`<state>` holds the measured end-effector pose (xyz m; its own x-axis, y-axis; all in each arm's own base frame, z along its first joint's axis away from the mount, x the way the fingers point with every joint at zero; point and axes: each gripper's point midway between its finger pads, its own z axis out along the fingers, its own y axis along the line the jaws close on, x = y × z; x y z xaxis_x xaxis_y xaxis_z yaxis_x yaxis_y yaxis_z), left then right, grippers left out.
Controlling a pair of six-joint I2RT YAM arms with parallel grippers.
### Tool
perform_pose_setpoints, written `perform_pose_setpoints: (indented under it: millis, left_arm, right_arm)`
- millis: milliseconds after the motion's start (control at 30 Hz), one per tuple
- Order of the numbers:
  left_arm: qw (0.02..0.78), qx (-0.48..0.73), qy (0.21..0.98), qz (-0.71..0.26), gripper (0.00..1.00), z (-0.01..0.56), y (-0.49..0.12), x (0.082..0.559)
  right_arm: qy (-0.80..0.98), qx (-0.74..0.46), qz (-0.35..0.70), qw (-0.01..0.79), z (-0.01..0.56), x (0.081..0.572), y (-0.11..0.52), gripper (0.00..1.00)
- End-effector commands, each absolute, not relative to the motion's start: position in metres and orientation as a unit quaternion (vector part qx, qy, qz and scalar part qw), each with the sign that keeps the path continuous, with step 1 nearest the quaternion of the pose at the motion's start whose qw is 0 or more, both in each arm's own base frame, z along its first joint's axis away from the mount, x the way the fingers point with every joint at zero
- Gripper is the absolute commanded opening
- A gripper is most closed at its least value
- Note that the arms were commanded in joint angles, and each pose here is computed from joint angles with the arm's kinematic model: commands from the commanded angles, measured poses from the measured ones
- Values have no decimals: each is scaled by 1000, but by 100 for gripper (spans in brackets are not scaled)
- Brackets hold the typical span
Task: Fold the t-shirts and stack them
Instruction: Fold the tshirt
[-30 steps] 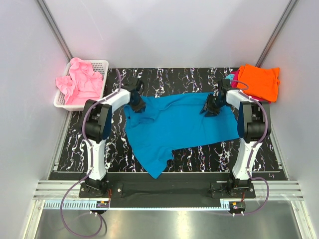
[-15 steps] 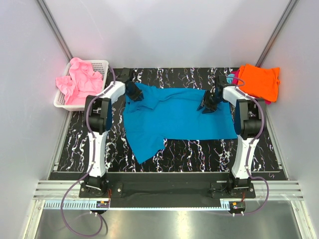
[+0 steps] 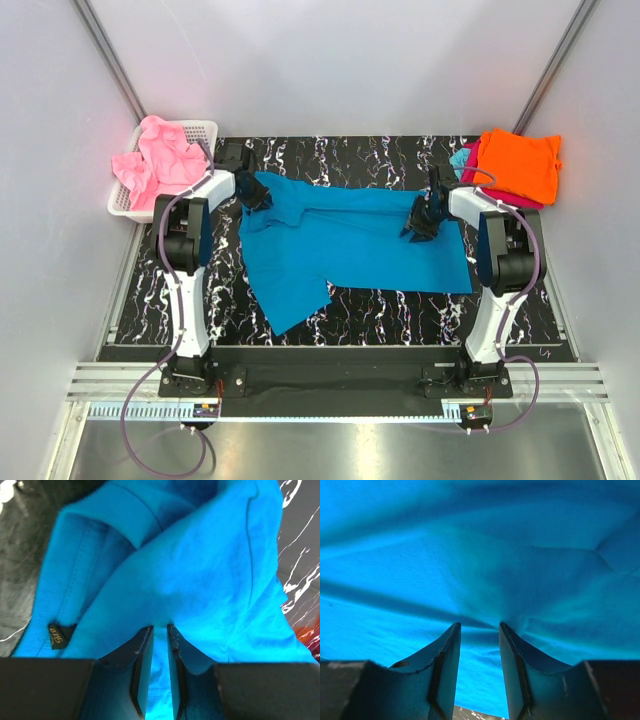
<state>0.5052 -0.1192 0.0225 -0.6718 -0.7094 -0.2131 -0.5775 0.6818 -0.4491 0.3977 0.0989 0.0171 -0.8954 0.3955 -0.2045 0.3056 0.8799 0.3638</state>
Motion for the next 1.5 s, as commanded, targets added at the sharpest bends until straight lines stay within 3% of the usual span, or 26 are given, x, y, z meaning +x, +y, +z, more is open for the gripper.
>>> perform_pose_setpoints:
  millis: [0, 167, 400, 567, 1033, 1467]
  left_arm:
    - [173, -338, 913, -153, 25, 11, -105, 488]
    - [214, -230, 911, -268, 28, 46, -147, 499]
    - [282, -172, 904, -270, 33, 107, -153, 467]
    - [294, -152, 908, -259, 35, 127, -153, 429]
    - [197, -118, 952, -204, 35, 70, -170, 303]
    - [141, -149, 977, -53, 30, 7, -131, 252]
  right_arm:
    - [971, 198, 86, 103, 0, 364, 74, 44]
    - [967, 182, 112, 141, 27, 390, 80, 44]
    - [953, 165, 153, 202, 77, 426, 92, 46]
    - [953, 167, 147, 205, 81, 421, 89, 47]
    - [961, 176, 134, 165, 51, 387, 85, 47]
    - [968, 192, 107, 124, 22, 338, 76, 48]
